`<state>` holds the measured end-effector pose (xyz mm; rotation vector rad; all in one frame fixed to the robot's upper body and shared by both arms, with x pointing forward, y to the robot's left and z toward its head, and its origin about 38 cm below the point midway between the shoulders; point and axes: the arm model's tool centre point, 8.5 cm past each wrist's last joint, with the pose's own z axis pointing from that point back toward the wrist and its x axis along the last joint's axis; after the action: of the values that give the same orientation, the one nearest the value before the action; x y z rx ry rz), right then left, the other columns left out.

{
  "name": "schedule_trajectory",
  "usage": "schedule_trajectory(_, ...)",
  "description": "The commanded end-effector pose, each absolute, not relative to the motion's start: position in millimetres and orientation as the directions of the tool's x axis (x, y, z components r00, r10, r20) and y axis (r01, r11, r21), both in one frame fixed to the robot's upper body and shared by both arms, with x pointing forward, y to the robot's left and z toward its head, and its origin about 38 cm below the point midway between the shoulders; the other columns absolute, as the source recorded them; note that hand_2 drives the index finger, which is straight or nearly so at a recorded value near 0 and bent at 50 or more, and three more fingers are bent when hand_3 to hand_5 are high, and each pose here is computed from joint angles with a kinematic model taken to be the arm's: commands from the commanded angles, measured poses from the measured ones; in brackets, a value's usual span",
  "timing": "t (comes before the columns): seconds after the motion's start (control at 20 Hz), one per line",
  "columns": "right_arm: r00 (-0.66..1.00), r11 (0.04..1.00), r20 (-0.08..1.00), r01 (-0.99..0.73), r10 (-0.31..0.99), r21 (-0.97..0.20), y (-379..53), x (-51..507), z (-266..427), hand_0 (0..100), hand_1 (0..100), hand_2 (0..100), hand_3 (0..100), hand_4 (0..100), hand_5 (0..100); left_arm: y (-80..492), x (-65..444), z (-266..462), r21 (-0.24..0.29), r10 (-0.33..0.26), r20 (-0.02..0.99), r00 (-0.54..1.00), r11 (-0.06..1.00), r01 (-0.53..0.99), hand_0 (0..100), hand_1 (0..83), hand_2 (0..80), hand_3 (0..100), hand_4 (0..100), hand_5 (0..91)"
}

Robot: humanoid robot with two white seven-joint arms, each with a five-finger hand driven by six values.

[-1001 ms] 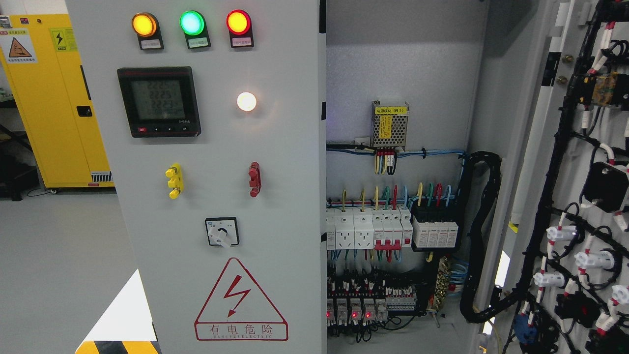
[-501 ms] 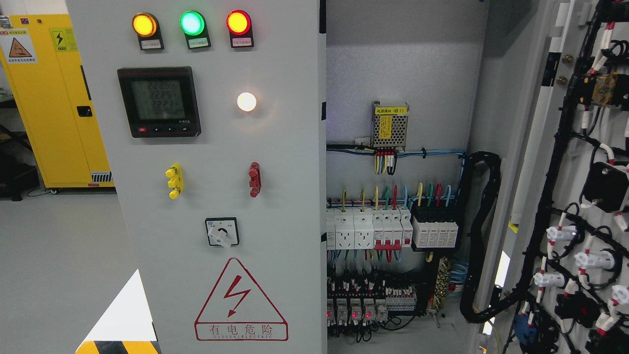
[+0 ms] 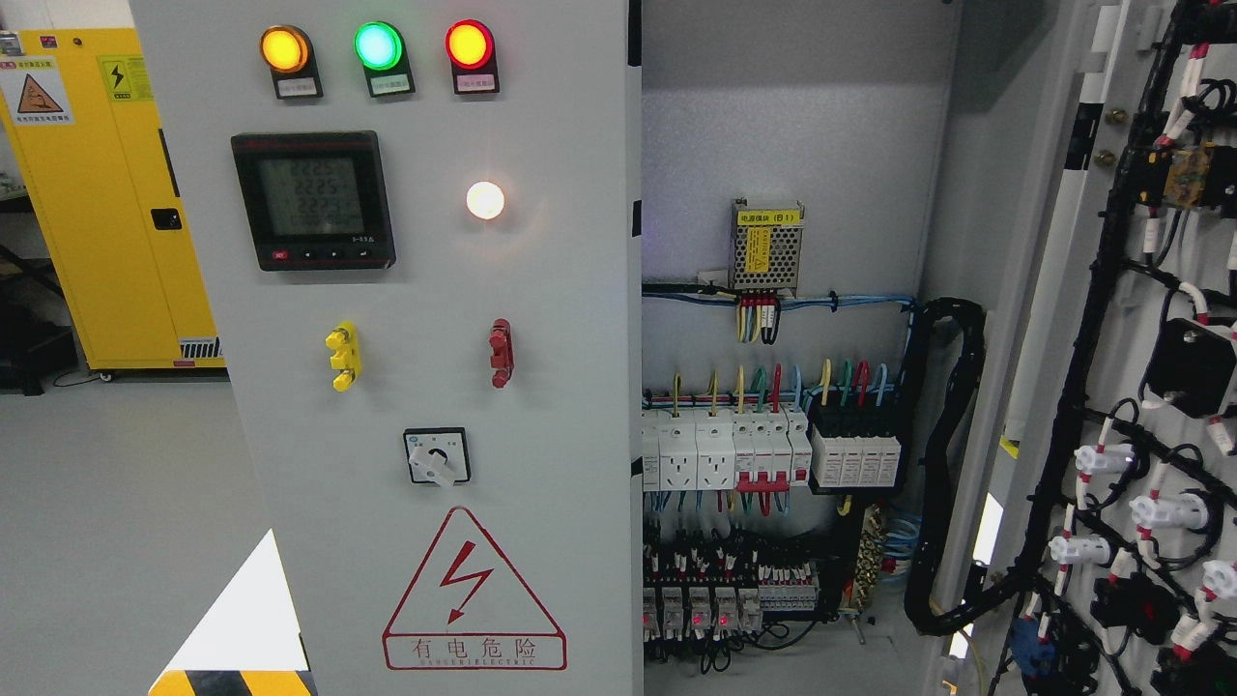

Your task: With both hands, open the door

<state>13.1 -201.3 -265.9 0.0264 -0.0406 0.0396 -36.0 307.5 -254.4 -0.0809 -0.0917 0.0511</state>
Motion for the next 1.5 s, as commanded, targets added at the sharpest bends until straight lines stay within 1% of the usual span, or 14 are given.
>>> schedule_trajectory(0.0,0.998,0.999,0.055,-0.039,0.037,0.022,-205,17,-266,21,7,0,0,0,0,288,-56,-256,-0.101,0.084,0.03,0.996,0.992,-0.081,26,2.7,0.0,0,0,0.0)
schedule_trajectory(0.05,0.997,0.999,0.071,-0.038,0.037,0.024,-204,21,-266,21,7,0,0,0,0,288,-55,-256,-0.101,0.084,0.032,0.996,0.992,-0.08,26,2.7,0.0,0,0,0.0)
schedule_trajectory(0.15,0.988,0.999,0.154,-0.033,0.027,0.037,-200,30,-262,21,7,0,0,0,0,288,-53,-256,-0.101,0.083,0.041,0.996,0.992,-0.078,26,2.6,0.0,0,0,0.0)
schedule_trajectory(0.25,0.956,0.999,0.293,-0.035,0.027,0.023,-215,50,-249,21,7,0,0,0,0,289,-52,-256,-0.099,0.085,0.046,0.995,0.992,-0.08,26,2.6,0.0,0,0,0.0)
schedule_trajectory(0.35,0.901,0.999,0.433,-0.039,0.02,0.034,-214,73,-226,21,7,0,0,0,0,289,-50,-256,-0.099,0.09,0.051,0.995,0.992,-0.085,26,2.6,0.0,0,0,0.0)
schedule_trajectory(0.5,0.771,0.997,0.637,-0.052,0.009,0.049,-212,113,-171,21,7,0,0,0,0,290,-45,-256,-0.096,0.133,0.065,0.989,0.987,-0.126,26,2.3,0.0,0,0,0.0)
schedule_trajectory(0.6,0.648,0.996,0.762,-0.063,-0.012,0.069,-204,138,-121,21,7,0,0,0,0,290,-43,-256,-0.096,0.137,0.068,0.988,0.987,-0.13,26,1.8,0.0,0,0,0.0)
schedule_trajectory(0.7,0.536,0.993,0.844,-0.077,-0.032,0.087,-196,157,-77,21,7,0,0,0,0,290,-42,-256,-0.097,0.137,0.073,0.988,0.987,-0.129,26,1.5,0.0,0,0,0.0)
schedule_trajectory(0.9,0.352,0.986,0.933,-0.11,-0.08,0.126,-182,167,0,21,7,0,0,0,0,290,-41,-256,-0.097,0.136,0.074,0.988,0.987,-0.129,26,1.5,0.0,0,0,0.0)
schedule_trajectory(1.05,0.154,0.982,0.981,-0.123,-0.121,0.14,-177,177,48,21,7,0,0,0,0,290,-41,-256,-0.097,0.136,0.074,0.988,0.987,-0.129,26,1.4,0.0,0,0,0.0)
schedule_trajectory(1.2,-0.005,0.977,0.988,-0.148,-0.157,0.155,-171,180,79,21,7,0,0,0,0,290,-41,-256,-0.097,0.136,0.074,0.988,0.987,-0.129,26,1.5,0.0,0,0,0.0)
schedule_trajectory(1.45,-0.147,0.978,0.974,-0.148,-0.17,0.148,-175,184,101,21,7,0,0,0,0,290,-41,-256,-0.097,0.136,0.074,0.988,0.987,-0.129,26,1.5,0.0,0,0,0.0)
